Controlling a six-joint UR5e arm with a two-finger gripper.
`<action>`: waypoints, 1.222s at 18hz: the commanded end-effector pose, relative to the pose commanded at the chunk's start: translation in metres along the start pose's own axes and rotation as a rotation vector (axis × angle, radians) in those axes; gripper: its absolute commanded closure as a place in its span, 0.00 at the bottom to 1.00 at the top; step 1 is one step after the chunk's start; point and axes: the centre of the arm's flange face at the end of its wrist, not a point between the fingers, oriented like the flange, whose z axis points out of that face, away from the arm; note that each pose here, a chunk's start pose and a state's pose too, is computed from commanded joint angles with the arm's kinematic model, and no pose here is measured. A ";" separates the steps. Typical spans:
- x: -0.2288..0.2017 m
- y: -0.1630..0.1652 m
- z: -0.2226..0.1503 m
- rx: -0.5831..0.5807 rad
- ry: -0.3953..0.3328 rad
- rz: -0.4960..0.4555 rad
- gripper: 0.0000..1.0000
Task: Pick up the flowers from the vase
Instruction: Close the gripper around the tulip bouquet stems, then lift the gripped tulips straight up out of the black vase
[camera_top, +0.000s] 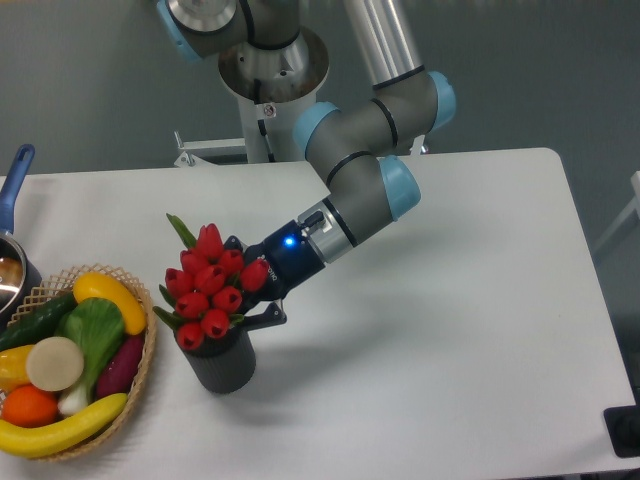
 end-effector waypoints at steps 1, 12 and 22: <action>-0.002 -0.004 -0.001 0.000 -0.003 -0.002 0.59; 0.000 -0.058 -0.016 0.004 -0.032 -0.035 0.58; 0.010 -0.118 -0.036 0.010 -0.071 -0.079 0.58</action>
